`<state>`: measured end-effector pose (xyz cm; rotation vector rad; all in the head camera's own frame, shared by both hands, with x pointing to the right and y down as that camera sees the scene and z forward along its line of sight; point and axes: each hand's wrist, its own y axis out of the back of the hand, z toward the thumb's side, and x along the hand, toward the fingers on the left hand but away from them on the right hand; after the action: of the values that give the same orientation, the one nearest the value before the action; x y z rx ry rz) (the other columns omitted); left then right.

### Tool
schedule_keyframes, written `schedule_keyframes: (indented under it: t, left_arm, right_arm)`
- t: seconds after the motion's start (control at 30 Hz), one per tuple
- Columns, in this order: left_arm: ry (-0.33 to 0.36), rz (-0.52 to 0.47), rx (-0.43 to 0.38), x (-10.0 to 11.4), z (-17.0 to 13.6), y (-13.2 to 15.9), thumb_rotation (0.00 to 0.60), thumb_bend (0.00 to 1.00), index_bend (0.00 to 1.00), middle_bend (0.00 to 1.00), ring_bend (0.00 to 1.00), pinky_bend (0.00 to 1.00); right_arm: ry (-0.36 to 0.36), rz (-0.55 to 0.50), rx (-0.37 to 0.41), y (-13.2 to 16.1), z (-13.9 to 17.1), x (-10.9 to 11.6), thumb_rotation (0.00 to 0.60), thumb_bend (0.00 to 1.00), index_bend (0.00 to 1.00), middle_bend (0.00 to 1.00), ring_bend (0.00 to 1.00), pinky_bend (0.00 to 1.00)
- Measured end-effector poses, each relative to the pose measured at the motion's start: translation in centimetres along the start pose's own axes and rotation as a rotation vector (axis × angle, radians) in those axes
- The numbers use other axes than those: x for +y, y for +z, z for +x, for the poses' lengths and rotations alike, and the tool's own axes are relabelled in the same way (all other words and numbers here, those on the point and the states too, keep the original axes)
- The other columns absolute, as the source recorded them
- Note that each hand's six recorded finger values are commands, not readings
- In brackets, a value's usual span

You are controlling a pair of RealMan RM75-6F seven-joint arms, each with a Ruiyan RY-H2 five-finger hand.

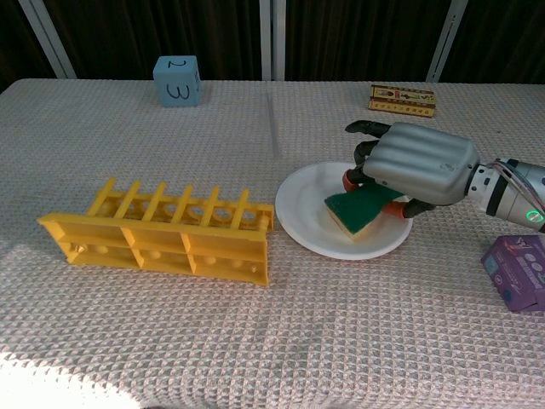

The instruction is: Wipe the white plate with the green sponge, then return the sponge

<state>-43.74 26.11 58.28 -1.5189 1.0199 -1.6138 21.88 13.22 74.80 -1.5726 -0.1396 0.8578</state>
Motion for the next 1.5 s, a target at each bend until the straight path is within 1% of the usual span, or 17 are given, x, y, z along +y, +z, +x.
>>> schedule_keyframes:
  t: [0.23,0.37,0.47,0.57,0.63,0.73,0.83,0.93,1.03,1.13,1.2,1.23,1.27,1.37,1.43,1.5]
  left_arm:
    - [0.000,0.000,-0.006,0.0,0.2,0.2,0.600,0.05,0.23,0.12,0.11,0.13]
    - [0.000,0.001,-0.004,0.0,0.1,0.2,0.600,0.05,0.23,0.12,0.11,0.13]
    - [0.001,0.002,-0.001,0.0,0.1,0.1,0.600,0.05,0.23,0.12,0.11,0.13]
    - [-0.002,0.004,-0.002,0.0,0.1,0.1,0.600,0.05,0.23,0.12,0.11,0.13]
    - [-0.001,0.005,-0.003,0.1,0.2,0.1,0.600,0.05,0.23,0.12,0.11,0.13]
    - [0.001,0.003,-0.004,0.1,0.3,0.2,0.600,0.05,0.23,0.12,0.11,0.14]
    - [0.000,0.002,-0.007,0.0,0.3,0.3,0.600,0.05,0.23,0.12,0.11,0.13]
    - [0.000,0.004,-0.006,0.1,0.3,0.2,0.600,0.05,0.23,0.12,0.11,0.13]
    - [0.003,0.006,-0.005,0.2,0.2,0.2,0.600,0.05,0.23,0.12,0.11,0.13]
    - [0.005,0.008,0.000,0.3,0.1,0.0,0.600,0.05,0.23,0.12,0.11,0.13]
    - [0.003,0.009,0.005,0.3,0.0,-0.1,0.600,0.05,0.23,0.12,0.11,0.13]
    - [0.002,0.009,0.006,0.3,0.0,-0.1,0.600,0.05,0.23,0.12,0.11,0.13]
    - [0.001,0.009,0.006,0.3,-0.1,-0.1,0.600,0.05,0.23,0.12,0.11,0.13]
    - [0.002,0.008,0.008,0.3,-0.1,-0.1,0.600,0.05,0.23,0.12,0.11,0.13]
    - [0.002,0.008,0.010,0.3,-0.1,-0.2,0.600,0.05,0.23,0.12,0.11,0.13]
    - [0.001,0.007,0.011,0.2,-0.1,-0.2,0.600,0.05,0.23,0.12,0.11,0.13]
  right_arm:
    - [0.052,0.035,-0.061,-2.5,1.3,-1.1,0.600,0.42,0.82,0.56,0.31,0.06]
    - [0.057,0.042,-0.096,-3.7,1.4,-1.2,0.600,0.42,0.82,0.56,0.31,0.06]
    - [0.032,0.021,-0.123,-4.3,1.4,-0.7,0.600,0.42,0.82,0.56,0.31,0.06]
    - [-0.018,-0.014,-0.174,-5.4,1.3,0.3,0.600,0.42,0.82,0.56,0.31,0.06]
    - [-0.039,-0.035,-0.215,-6.3,1.2,0.8,0.600,0.42,0.82,0.56,0.31,0.06]
    - [-0.045,-0.077,-0.277,-7.6,1.0,0.9,0.600,0.42,0.81,0.56,0.30,0.05]
    - [-0.032,-0.146,-0.346,-8.8,0.6,0.4,0.600,0.41,0.77,0.55,0.29,0.05]
    - [-0.016,-0.241,-0.423,-9.6,-0.3,-0.4,0.600,0.41,0.71,0.53,0.29,0.04]
    - [0.005,-0.344,-0.496,-10.1,-1.5,-1.4,0.600,0.40,0.61,0.47,0.28,0.02]
    - [0.034,-0.419,-0.554,-10.6,-2.7,-2.3,0.600,0.39,0.45,0.39,0.23,0.00]
    - [0.056,-0.453,-0.578,-10.7,-3.6,-2.8,0.600,0.37,0.30,0.31,0.15,0.00]
    - [0.065,-0.466,-0.582,-10.6,-4.0,-2.9,0.600,0.37,0.27,0.29,0.13,0.00]
    - [0.073,-0.478,-0.583,-10.4,-4.4,-2.9,0.600,0.34,0.19,0.24,0.09,0.00]
    - [0.089,-0.499,-0.578,-10.0,-5.6,-2.8,0.600,0.27,0.05,0.15,0.01,0.00]
    - [0.091,-0.506,-0.573,-9.8,-5.8,-2.6,0.600,0.24,0.01,0.11,0.00,0.00]
    - [0.093,-0.511,-0.567,-9.7,-5.8,-2.5,0.600,0.23,0.00,0.08,0.00,0.00]
